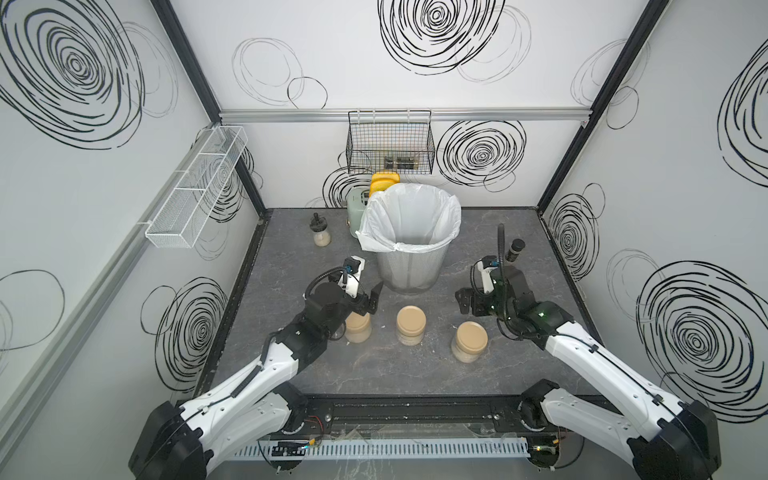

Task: Empty moldy rice from jars
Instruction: Pick up the jar from the center of the board.

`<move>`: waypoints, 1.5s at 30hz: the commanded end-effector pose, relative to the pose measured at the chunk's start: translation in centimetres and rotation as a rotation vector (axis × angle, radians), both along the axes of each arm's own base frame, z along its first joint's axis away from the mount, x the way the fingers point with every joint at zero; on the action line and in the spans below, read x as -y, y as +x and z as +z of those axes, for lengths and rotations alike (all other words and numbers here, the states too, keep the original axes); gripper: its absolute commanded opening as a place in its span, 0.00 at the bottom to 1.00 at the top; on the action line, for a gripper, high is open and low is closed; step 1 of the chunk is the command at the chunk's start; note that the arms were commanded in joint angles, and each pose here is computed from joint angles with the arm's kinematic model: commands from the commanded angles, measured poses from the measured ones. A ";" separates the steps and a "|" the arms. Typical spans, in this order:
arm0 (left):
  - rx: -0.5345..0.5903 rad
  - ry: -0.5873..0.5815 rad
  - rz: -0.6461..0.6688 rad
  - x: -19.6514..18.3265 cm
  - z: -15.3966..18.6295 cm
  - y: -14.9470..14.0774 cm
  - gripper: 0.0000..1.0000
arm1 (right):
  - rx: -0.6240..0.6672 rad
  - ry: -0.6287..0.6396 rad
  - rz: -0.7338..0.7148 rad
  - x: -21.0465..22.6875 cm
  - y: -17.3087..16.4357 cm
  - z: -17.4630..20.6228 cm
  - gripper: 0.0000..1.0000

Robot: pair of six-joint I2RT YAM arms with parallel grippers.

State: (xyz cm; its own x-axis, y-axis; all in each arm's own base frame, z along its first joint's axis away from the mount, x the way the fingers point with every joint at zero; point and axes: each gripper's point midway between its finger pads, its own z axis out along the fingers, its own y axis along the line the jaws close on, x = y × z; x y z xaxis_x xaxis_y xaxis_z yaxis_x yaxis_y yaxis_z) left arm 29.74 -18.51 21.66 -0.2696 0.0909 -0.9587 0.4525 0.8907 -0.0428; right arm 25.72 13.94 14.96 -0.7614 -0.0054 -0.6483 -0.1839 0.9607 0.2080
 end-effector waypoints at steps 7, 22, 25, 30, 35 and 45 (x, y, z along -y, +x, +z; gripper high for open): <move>0.029 -0.024 -0.123 3.9 2.5 -0.9 0.96 | -0.249 -0.067 0.041 -0.8 -5.4 -2.9 0.98; 0.046 -0.027 -0.200 5.5 2.5 -1.9 0.96 | -0.394 -0.199 0.063 -0.3 -8.1 -5.0 0.98; 0.038 -0.020 -0.204 5.7 2.4 -2.1 0.96 | -0.418 -0.216 0.063 -0.5 -8.5 -5.6 0.98; 0.039 -0.030 -0.211 5.8 2.2 -2.4 0.96 | -0.452 -0.267 0.071 -0.6 -9.0 -6.5 0.98; 0.034 -0.027 -0.208 5.8 2.0 -2.3 0.96 | -0.455 -0.305 0.075 -0.7 -9.1 -6.9 0.99; 0.022 -0.038 -0.224 6.3 1.7 -2.6 0.96 | -0.438 -0.318 0.062 -0.8 -8.4 -6.5 0.98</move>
State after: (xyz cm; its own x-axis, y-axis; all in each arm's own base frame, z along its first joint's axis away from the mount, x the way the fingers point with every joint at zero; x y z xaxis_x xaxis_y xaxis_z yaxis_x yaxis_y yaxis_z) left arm 27.17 -24.16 22.38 -0.2512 0.1434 -0.9572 0.6252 0.7791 -0.0473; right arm 17.15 14.90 7.91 -0.9506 -0.2152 -0.2239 -0.2201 0.9755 -0.0030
